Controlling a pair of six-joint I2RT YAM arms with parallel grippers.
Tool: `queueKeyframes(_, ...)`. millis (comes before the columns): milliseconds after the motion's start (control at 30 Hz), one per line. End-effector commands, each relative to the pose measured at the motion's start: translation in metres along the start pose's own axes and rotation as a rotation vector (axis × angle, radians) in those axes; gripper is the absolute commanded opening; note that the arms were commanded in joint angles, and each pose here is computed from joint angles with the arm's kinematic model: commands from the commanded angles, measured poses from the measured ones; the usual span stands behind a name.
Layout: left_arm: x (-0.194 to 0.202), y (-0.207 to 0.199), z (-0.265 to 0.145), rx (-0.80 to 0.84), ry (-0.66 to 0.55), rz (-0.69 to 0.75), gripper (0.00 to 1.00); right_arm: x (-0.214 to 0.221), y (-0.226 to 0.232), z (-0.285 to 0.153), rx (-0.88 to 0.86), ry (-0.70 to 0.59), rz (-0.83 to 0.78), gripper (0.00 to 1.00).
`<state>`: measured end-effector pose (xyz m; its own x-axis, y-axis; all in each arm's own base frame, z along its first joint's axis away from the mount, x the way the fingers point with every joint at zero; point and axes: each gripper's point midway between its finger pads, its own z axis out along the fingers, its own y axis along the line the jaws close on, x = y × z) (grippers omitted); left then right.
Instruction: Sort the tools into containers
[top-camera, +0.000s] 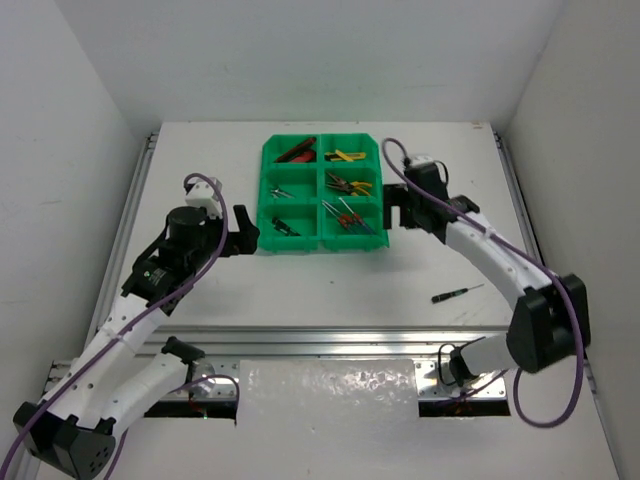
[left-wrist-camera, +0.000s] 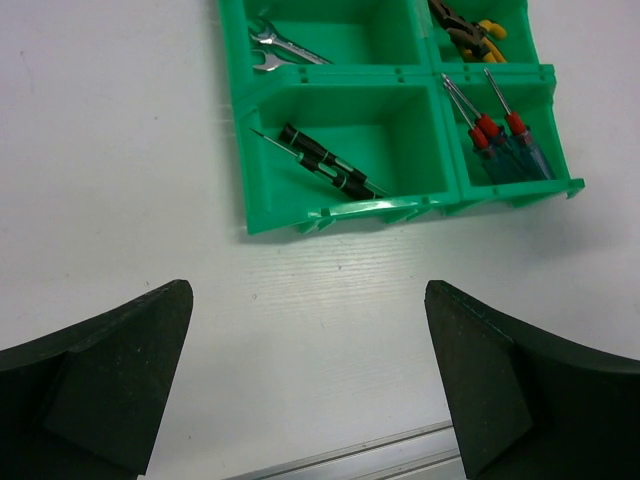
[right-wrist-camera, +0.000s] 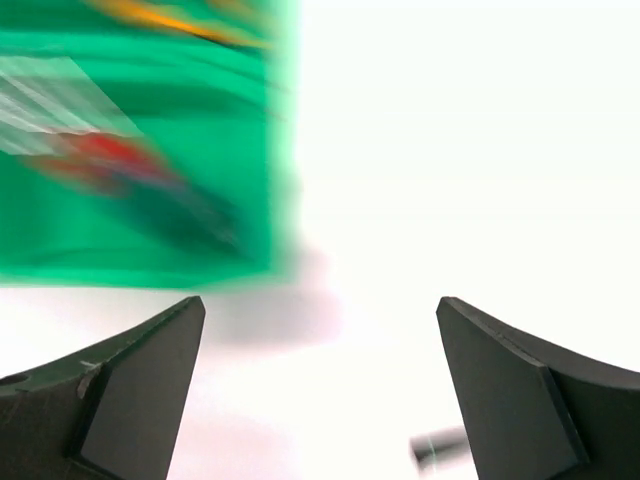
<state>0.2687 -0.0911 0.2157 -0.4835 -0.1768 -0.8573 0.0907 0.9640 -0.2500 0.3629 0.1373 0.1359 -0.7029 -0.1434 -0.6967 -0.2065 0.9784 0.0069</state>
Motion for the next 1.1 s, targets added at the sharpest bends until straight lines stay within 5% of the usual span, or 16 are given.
queueKeyframes(0,-0.011,-0.006,0.0,0.037,-0.037,-0.006,1.0,0.082,-0.073,-0.03,0.463,0.099,0.371,0.99)
queueKeyframes(300,-0.009,-0.012,-0.001,0.073,-0.031,-0.005,1.0,0.168,-0.101,-0.091,0.754,0.063,0.879,0.95)
queueKeyframes(367,-0.008,-0.015,-0.001,0.086,-0.027,-0.004,1.0,0.184,-0.111,-0.108,0.845,0.033,0.965,0.87)
queueKeyframes(767,-0.009,-0.018,-0.004,0.105,-0.032,-0.001,1.0,0.255,-0.133,-0.086,0.974,0.236,1.054,0.83)
queueKeyframes(933,-0.009,-0.02,-0.004,0.112,-0.034,0.001,1.0,0.264,-0.134,-0.055,0.871,0.233,1.088,0.77)
queueKeyframes(1067,-0.008,-0.021,-0.003,0.116,-0.028,0.003,1.0,0.258,-0.133,-0.044,0.805,0.171,1.083,0.51)
